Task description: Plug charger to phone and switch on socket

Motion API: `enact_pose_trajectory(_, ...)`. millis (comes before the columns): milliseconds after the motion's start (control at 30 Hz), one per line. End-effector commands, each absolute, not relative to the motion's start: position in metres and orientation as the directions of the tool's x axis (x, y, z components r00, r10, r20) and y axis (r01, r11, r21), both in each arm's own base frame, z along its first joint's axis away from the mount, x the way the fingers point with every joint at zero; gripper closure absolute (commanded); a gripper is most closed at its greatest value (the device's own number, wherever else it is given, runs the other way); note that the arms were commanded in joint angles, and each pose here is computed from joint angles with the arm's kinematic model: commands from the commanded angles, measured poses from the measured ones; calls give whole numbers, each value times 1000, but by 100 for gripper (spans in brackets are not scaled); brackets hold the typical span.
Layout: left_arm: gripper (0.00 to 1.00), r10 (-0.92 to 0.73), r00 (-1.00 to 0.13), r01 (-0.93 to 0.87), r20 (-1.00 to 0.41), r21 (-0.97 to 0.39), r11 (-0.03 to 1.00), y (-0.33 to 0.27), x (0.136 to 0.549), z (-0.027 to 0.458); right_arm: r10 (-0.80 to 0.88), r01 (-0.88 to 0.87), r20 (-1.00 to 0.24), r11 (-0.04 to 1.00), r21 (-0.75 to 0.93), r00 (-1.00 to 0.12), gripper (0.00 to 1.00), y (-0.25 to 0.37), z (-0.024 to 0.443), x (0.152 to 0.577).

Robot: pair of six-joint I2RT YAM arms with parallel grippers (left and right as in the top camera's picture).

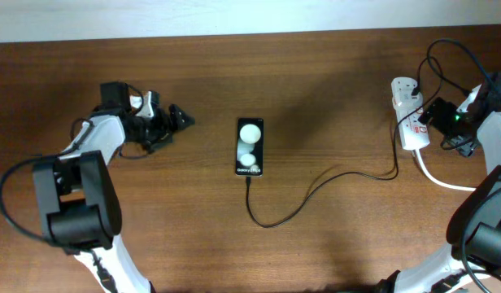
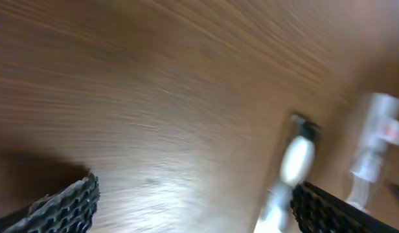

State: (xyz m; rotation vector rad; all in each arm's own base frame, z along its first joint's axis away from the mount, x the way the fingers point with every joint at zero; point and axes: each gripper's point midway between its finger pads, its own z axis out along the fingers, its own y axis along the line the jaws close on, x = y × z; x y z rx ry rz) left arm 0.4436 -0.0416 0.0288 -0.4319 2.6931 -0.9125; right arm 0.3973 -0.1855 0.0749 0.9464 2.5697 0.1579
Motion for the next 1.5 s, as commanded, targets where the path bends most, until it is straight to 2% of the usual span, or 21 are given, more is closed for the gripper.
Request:
enact_pose_trajectory(0, 1, -388, -840, -243, -379, -375, 894, 13, 453, 74, 636, 587, -331, 772, 245, -697, 1, -183, 77, 401)
enact_pose_trajectory(133, 1, -379, -755, -200, -536, -362, 911, 20, 454, 148, 636, 587, -331, 772, 245, -697, 1, -183, 77, 401)
enact_pose_trajectory(233, 1, -374, -677, -237, -634, -293, 926, 38, 448, 188, 636, 587, -331, 772, 245, -697, 1, -183, 77, 401)
enact_pose_trajectory(367, 1, -363, -593, -220, -719, -289, 932, 40, 436, 238, 636, 587, -331, 772, 245, -697, 1, -183, 77, 401)
enact_pose_trajectory(433, 1, -362, -582, -225, -728, -284, 932, 41, 430, 246, 636, 587, -331, 772, 245, -697, 1, -183, 77, 401)
enact_pose_trajectory(633, 1, -376, -688, -282, -620, -249, 927, 40, 402, 213, 636, 587, -331, 772, 245, -697, 1, -183, 77, 401)
enact_pose_trajectory(800, 1, -382, -736, -288, -559, -252, 924, 35, 386, 157, 636, 587, -331, 772, 245, -697, 1, -183, 77, 401)
enact_pose_trajectory(900, 1, -373, -692, -210, -617, -323, 923, 21, 386, 122, 636, 587, -331, 772, 245, -697, 1, -183, 77, 401)
enact_pose_trajectory(1033, 1, -355, -627, -141, -694, -347, 927, 10, 374, 97, 636, 587, -331, 772, 245, -697, 1, -183, 77, 401)
enact_pose_trajectory(1300, 1, -313, -483, -29, -818, -343, 939, -9, 346, 84, 636, 587, -331, 772, 245, -697, 1, -183, 77, 401)
enact_pose_trajectory(1467, 1, -314, -484, -48, -816, -334, 941, -7, 323, 69, 636, 587, -331, 772, 245, -697, 1, -183, 77, 401)
